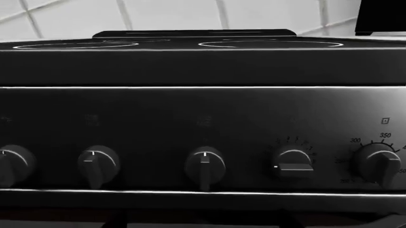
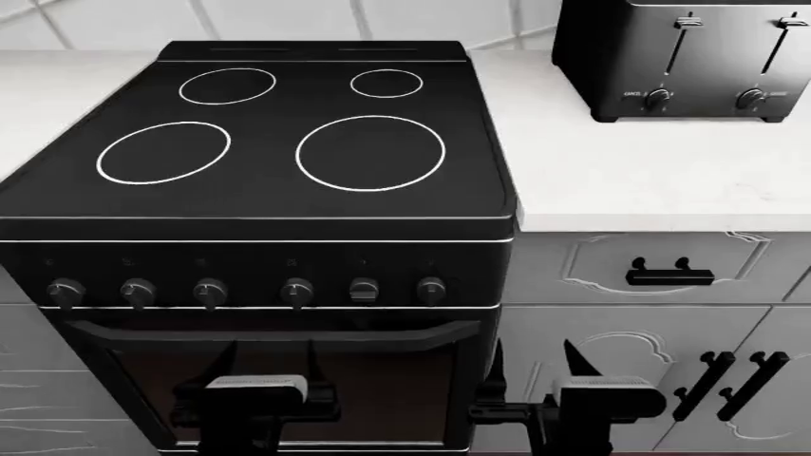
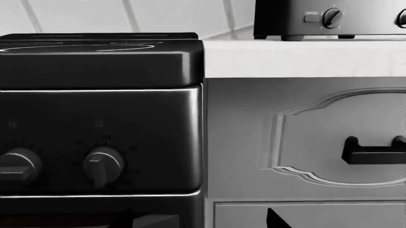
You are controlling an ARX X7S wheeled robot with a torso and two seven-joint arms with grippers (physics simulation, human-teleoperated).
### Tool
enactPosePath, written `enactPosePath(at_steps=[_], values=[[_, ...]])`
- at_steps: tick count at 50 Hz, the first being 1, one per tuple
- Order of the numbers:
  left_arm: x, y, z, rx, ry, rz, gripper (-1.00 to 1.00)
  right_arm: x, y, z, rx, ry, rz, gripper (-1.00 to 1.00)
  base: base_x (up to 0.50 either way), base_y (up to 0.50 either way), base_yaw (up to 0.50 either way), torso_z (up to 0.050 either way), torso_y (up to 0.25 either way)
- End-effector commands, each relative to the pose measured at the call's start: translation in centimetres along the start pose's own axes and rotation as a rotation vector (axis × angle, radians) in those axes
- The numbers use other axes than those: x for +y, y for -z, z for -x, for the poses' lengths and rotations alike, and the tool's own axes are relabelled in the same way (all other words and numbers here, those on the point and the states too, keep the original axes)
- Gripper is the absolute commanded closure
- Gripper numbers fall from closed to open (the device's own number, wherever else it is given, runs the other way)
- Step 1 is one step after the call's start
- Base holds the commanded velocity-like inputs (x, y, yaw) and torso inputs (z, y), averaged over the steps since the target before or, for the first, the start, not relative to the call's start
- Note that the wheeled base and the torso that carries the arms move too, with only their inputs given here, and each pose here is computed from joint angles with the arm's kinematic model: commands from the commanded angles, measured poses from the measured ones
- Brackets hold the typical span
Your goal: Close the microwave door
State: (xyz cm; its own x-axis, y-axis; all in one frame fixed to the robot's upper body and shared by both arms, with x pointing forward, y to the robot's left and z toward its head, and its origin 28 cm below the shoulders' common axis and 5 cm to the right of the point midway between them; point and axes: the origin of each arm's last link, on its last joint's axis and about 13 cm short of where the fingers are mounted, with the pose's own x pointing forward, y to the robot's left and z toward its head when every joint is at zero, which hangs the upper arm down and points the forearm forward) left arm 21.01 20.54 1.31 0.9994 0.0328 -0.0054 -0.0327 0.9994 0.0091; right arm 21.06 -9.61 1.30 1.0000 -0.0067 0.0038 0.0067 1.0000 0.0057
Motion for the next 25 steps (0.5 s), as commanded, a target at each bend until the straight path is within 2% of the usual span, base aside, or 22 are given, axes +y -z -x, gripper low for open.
enactPosePath(at_steps=[1,9,10,11,14,25], values=[[0.0,0.0,0.0,-0.027,-0.036,-0.003,-1.0,0.0,0.0,0.0,-0.031,0.002,0.016,-1.0,0.0,0.0,0.0,0.0,0.0],[0.0,0.0,-0.1,-0.058,-0.008,0.018,-1.0,0.0,0.1,-0.1,-0.049,-0.022,-0.003,-1.0,0.0,0.0,0.0,0.0,0.0],[0.0,0.0,-0.1,-0.059,-0.006,0.022,-1.0,-0.6,-3.4,-1.8,-0.104,-0.02,0.001,-1.0,0.0,0.0,0.0,0.0,0.0],[0.0,0.0,-0.1,-0.06,-0.005,0.025,-1.0,-1.0,-5.6,-2.9,-0.114,-0.02,0.003,-1.0,0.0,0.0,0.0,0.0,0.0],[0.0,0.1,-0.1,-0.074,0.009,0.03,-1.0,-1.5,-8.3,-4.2,-0.149,-0.025,0.024,-1.0,0.0,0.0,0.0,0.0,0.0],[0.0,0.1,-0.3,-0.131,0.082,0.046,-1.0,-1.6,-9.1,-4.7,-0.217,-0.05,0.063,-1.0,0.0,0.0,0.0,0.0,0.0]])
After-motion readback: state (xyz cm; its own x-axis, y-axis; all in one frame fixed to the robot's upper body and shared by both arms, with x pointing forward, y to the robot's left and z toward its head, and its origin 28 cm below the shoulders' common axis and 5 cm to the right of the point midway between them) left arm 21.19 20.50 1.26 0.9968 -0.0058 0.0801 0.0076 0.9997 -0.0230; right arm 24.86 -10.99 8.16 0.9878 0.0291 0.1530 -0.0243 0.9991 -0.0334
